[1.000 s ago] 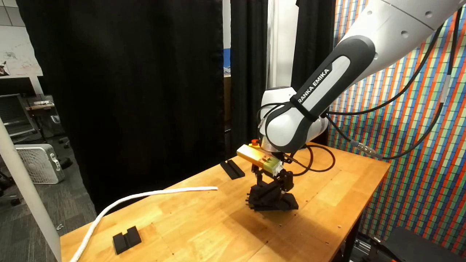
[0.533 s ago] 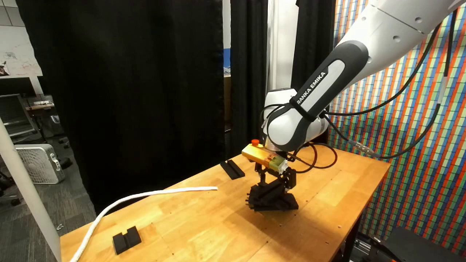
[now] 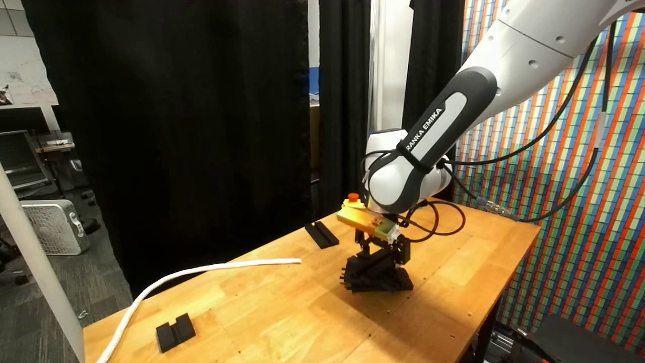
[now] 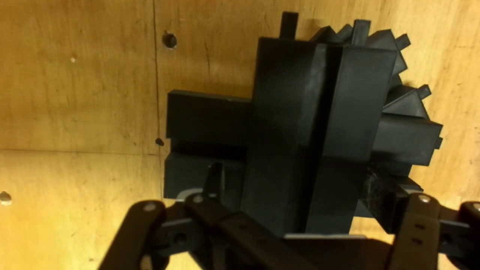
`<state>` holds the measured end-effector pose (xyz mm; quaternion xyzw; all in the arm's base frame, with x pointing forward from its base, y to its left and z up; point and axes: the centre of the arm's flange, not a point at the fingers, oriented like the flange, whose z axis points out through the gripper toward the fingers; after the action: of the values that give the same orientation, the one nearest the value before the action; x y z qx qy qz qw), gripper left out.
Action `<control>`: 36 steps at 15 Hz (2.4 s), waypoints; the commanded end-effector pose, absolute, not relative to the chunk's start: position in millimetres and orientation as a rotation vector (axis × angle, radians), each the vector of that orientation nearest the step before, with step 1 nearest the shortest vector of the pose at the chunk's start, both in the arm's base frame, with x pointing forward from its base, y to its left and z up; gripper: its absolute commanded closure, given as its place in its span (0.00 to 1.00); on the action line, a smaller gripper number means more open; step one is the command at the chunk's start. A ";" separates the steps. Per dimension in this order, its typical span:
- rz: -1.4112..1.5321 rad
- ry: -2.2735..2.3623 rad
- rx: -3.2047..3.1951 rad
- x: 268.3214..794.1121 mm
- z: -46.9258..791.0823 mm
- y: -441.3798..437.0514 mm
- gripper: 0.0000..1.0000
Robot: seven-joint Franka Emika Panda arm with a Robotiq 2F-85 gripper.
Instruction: Put the black objects in a line
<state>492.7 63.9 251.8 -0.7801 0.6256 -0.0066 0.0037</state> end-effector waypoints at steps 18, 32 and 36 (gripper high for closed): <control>-0.150 1.993 -2.438 495.0 303.4 -31.2 0.54; -0.065 1.788 -2.561 511.9 271.6 -140.6 0.54; -0.030 1.766 -2.564 516.5 251.5 -152.0 0.54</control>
<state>501.9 -137.8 260.3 -0.8193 0.5733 -0.0098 0.0044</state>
